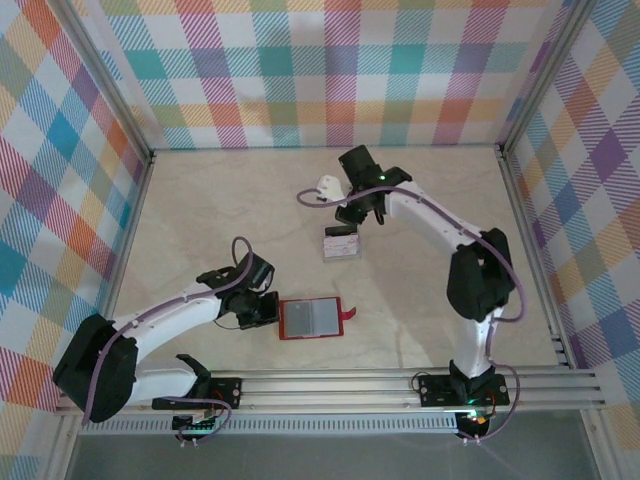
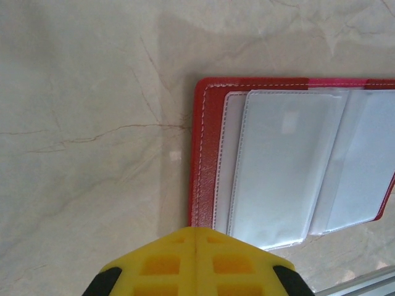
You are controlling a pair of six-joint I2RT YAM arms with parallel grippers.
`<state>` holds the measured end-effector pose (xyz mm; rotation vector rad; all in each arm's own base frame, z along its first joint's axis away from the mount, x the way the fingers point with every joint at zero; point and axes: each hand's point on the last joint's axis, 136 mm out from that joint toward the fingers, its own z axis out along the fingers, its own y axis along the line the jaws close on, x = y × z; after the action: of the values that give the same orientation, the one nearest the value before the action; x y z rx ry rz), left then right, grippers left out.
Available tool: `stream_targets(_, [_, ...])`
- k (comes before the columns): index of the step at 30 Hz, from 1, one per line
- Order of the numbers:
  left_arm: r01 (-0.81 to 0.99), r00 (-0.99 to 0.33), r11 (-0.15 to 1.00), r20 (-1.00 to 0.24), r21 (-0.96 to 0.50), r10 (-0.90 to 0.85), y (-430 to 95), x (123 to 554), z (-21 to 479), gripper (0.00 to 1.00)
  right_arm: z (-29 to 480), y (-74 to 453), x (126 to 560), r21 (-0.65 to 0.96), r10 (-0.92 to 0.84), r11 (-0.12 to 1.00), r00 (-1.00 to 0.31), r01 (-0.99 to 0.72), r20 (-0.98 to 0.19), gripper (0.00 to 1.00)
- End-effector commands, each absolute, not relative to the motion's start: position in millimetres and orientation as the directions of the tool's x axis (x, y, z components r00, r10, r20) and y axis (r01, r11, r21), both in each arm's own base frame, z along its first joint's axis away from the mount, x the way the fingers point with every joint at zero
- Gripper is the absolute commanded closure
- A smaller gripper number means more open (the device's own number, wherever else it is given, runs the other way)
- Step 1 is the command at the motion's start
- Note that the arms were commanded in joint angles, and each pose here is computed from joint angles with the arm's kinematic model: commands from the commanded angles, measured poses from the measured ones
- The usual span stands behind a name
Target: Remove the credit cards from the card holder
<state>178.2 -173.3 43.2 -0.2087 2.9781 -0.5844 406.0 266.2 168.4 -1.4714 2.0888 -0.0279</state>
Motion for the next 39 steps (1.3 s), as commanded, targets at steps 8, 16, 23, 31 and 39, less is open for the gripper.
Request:
stream_targets(8, [-0.132, -0.987, 0.889, -0.029, -0.438, -0.161, -190, 186, 31, 0.99, 176, 279, 331, 0.386, -0.232, 0.794, -0.82, -0.471, -0.523, 0.74])
stream_targets(16, [-0.155, -0.984, 0.893, -0.012, -0.423, -0.176, -186, 183, 23, 1.0, 149, 301, 267, 0.668, -0.048, 0.717, -0.97, -0.2, -0.239, 0.78])
stream_targets(23, [-0.167, -0.984, 0.894, 0.009, -0.417, -0.179, -180, 176, 13, 1.0, 123, 328, 223, 0.708, -0.1, 0.692, -0.99, -0.139, -0.097, 0.77])
stream_targets(31, [-0.188, -0.98, 0.872, 0.025, -0.452, -0.199, -183, 173, 9, 1.0, 91, 363, 187, 0.681, -0.156, 0.722, -0.988, -0.123, -0.013, 0.81])
stream_targets(39, [-0.209, -0.975, 0.853, 0.039, -0.479, -0.217, -184, 170, 6, 1.0, 63, 393, 171, 0.635, -0.203, 0.76, -0.979, -0.139, 0.029, 0.92])
